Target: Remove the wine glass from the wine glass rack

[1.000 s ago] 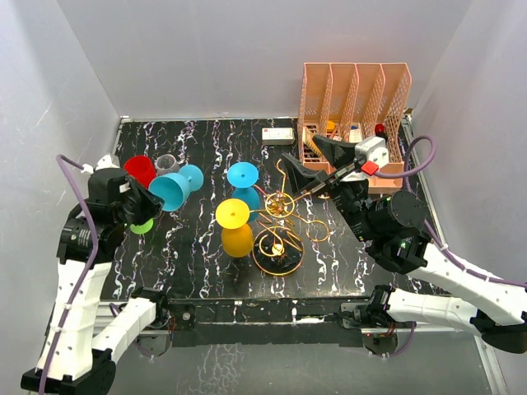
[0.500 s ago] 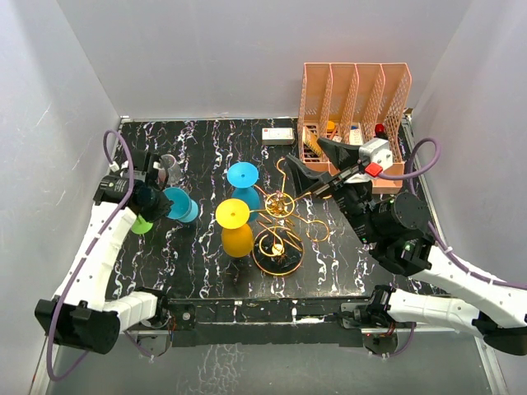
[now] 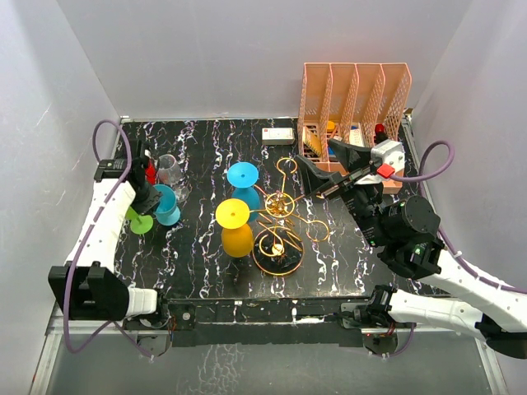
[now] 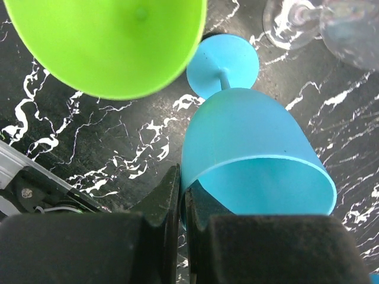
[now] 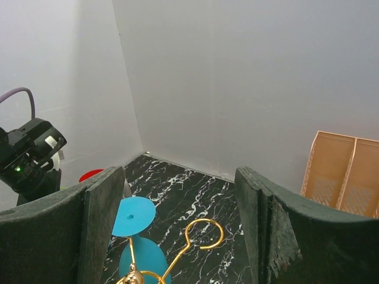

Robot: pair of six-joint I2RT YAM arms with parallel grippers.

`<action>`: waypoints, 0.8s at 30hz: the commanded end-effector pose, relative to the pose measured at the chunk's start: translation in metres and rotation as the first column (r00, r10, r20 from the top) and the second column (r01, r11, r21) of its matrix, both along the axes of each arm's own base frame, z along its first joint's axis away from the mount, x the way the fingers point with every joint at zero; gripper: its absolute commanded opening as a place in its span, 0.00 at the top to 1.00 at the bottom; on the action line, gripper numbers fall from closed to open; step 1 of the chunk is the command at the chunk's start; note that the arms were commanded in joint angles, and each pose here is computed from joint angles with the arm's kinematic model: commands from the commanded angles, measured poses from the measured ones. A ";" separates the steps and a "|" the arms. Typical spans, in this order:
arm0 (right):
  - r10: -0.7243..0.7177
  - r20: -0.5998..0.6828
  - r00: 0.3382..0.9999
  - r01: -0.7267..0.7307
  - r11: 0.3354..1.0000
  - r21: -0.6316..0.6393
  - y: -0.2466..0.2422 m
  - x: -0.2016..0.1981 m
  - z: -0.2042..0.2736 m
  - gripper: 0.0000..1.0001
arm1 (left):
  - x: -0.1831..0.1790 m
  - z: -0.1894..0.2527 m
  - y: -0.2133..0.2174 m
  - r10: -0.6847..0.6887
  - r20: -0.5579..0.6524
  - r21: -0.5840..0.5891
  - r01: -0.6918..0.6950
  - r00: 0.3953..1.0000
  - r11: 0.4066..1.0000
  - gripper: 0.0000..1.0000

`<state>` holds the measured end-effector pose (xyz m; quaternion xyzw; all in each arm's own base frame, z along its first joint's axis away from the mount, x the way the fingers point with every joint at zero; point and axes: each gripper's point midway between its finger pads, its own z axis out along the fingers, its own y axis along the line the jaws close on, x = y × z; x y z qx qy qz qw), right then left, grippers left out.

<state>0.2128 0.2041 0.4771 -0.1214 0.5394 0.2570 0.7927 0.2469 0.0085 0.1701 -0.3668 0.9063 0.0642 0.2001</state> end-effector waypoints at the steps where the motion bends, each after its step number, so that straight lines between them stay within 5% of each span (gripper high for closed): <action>1: -0.012 0.001 1.000 0.012 0.999 0.032 -0.006 -0.002 0.003 0.19 | 0.000 0.008 0.008 0.086 -0.024 -0.029 -0.087 0.996 0.996 1.00; 24: -0.027 -0.016 1.000 0.028 0.999 0.036 -0.012 -0.002 0.000 0.19 | 0.019 -0.005 0.000 0.177 -0.074 -0.148 -0.186 0.982 0.971 0.94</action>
